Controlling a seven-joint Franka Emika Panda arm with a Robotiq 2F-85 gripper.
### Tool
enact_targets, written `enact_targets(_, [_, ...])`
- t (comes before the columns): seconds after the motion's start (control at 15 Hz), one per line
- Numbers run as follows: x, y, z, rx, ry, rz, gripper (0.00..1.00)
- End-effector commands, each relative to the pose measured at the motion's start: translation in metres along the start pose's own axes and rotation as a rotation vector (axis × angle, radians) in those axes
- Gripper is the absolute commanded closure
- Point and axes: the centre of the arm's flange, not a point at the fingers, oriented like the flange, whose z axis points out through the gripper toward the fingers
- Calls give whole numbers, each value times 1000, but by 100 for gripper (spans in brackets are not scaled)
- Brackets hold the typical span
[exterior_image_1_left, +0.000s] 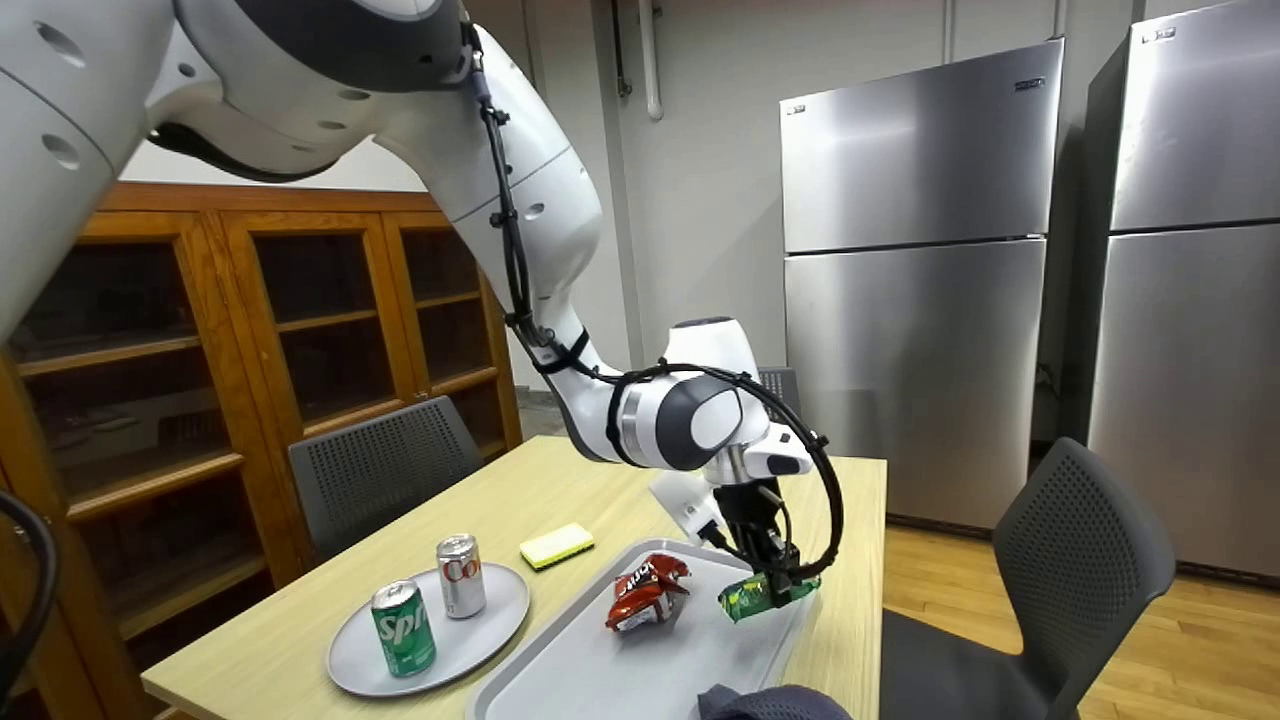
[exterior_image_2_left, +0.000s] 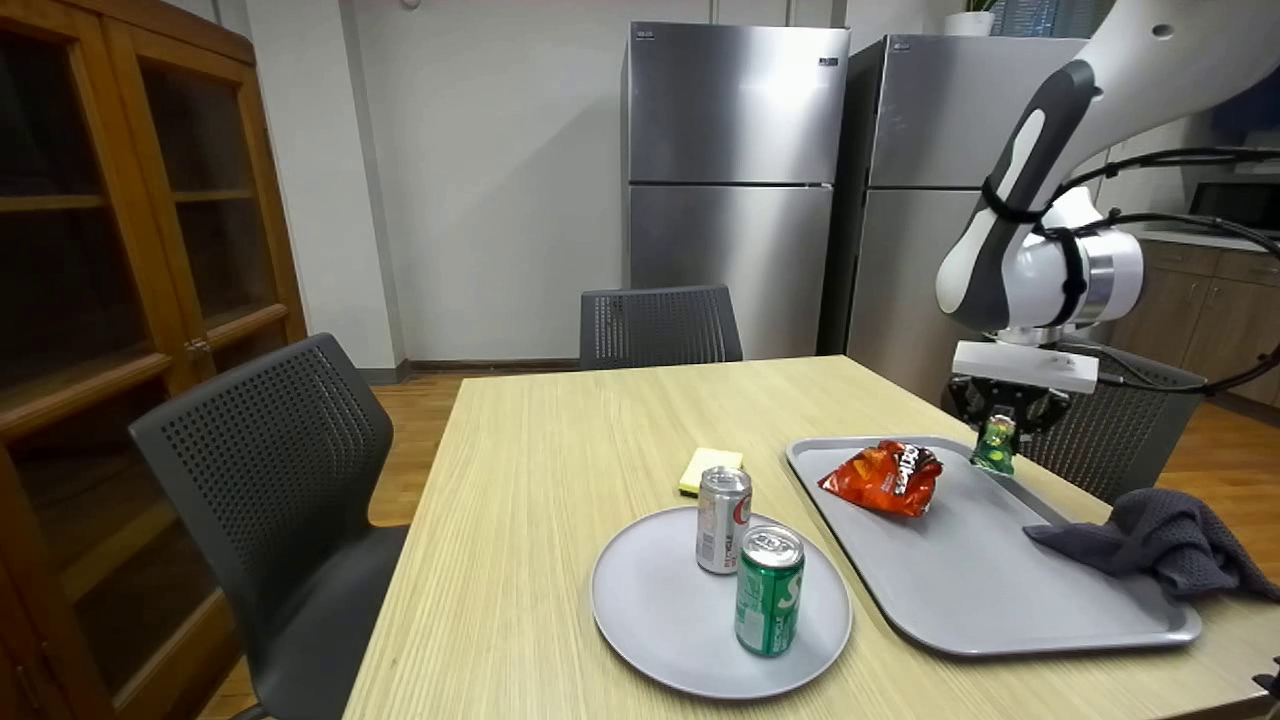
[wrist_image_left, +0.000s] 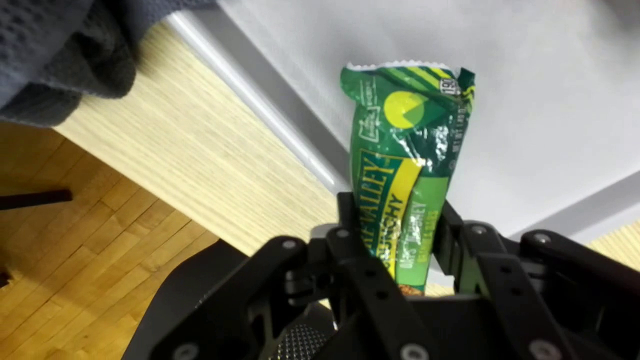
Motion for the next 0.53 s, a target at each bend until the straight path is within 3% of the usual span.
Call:
enact_targets(0.0, [27, -8, -12, 7, -1, 44, 87])
enact_targets(0.47, [71, -30, -17, 9, 13, 96, 87])
